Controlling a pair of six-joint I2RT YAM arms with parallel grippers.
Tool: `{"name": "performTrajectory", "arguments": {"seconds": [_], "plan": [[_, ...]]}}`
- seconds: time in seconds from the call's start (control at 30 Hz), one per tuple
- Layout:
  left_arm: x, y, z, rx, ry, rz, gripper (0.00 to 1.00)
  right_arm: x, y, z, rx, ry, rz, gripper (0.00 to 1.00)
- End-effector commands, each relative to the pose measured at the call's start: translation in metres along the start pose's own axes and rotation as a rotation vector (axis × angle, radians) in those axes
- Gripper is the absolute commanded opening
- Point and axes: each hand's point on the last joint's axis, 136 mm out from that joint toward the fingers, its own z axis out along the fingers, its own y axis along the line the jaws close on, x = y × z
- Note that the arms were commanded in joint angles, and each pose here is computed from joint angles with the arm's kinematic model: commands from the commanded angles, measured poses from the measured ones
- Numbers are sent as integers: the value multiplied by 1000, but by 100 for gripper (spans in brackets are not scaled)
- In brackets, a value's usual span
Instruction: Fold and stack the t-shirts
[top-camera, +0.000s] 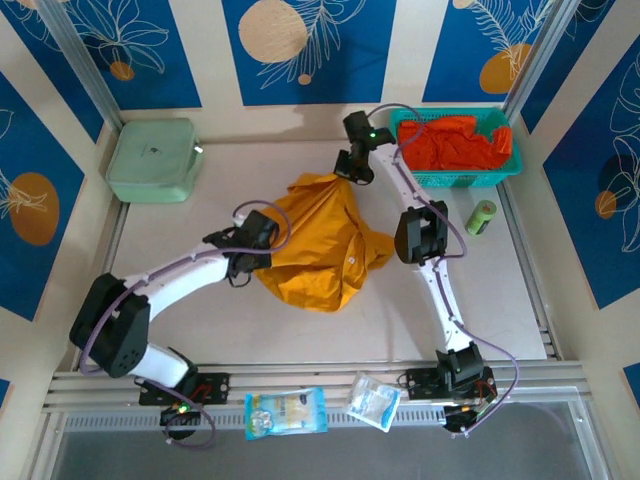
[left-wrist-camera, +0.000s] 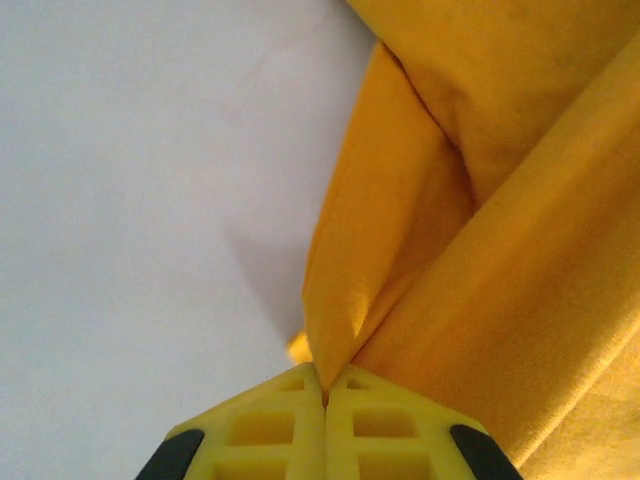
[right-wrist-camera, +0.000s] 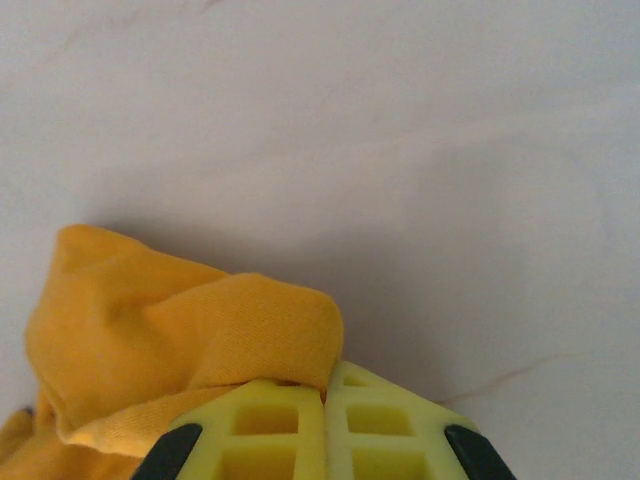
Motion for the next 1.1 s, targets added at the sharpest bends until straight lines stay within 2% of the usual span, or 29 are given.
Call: {"name": "performTrajectory", "arguments": {"seconds": [0.0,0.03,0.17,0.23,0.27,0.33,0.47,0.57,0.73,0.83,1.07], "plan": [[50,38,-15,-135,98,-77,0,3,8,7,-10,-3,15,0],[59,34,-17,-107,110,-88,0,8,7,10,5,7,29,5],[80,10,-29,-1,152,-73,37,16,0,7,42,33,37,30],[74,10,-38,-2,139,-63,59,15,4,-3,41,20,-4,36],[66,13,-44,-17,113,-50,66,14,8,-12,44,3,-33,39],[44,20,-56,-48,53,-30,73,13,16,-28,54,-39,-104,45],[-6,31,-60,-67,-14,-32,75,27,33,-52,73,-75,-252,53],[-46,25,-46,-29,-34,-37,76,49,22,-56,114,-22,-221,56],[-106,-25,-17,114,-33,15,75,101,-13,-67,172,52,-94,54],[-128,-57,6,169,-9,49,76,139,-34,-85,229,62,-63,55],[-168,-89,75,120,-12,120,77,211,-88,-109,361,104,25,61]]}}
